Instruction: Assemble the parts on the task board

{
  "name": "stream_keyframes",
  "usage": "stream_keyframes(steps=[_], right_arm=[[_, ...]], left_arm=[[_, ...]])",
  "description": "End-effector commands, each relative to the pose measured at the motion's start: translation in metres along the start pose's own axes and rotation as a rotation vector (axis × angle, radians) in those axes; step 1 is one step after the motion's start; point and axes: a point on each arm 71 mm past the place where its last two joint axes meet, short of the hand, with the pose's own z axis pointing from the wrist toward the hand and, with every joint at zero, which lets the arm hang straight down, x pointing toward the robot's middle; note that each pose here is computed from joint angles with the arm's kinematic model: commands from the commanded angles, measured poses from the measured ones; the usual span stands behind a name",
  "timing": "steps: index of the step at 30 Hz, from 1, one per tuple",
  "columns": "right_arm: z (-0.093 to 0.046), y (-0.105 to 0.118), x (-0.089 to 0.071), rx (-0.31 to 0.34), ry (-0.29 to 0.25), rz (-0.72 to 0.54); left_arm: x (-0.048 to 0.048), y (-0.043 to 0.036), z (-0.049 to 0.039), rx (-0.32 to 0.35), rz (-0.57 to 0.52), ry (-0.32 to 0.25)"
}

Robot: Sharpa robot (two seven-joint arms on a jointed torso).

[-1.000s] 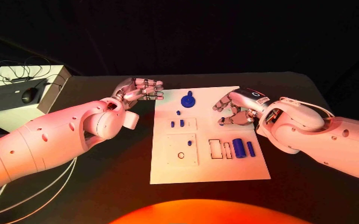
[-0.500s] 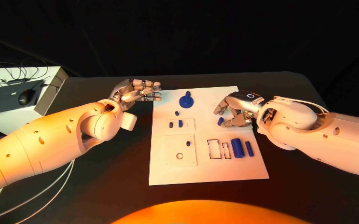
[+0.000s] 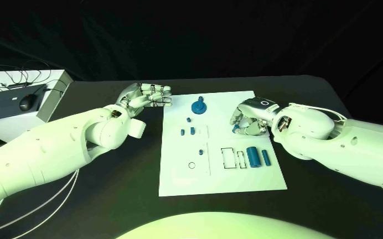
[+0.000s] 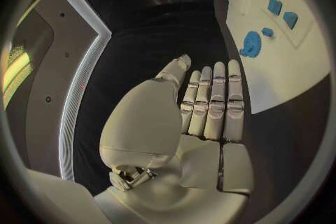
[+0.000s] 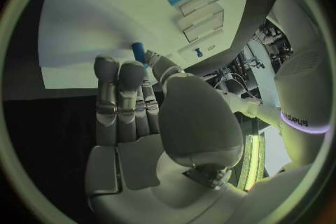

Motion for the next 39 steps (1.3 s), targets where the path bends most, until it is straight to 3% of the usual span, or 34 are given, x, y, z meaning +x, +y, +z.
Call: stream_keyframes(steps=[1,29,39], right_arm=[[0.0,-0.0016,0.0027,0.016,0.023,-0.03],[0.0006,0.0004,0.0075,0.033,0.043,-0.056],[-0.0003,0.0079,0.006,0.017,-0.001,-0.057]], left_arm=[[0.0021,-0.0013,-0.0002,0.014,-0.003,0.021],[0.0012,-0.0013,-0.0009,0.012,-0.003,0.02],[0.0011,-0.0012,-0.0008,0.011,-0.003,0.019]])
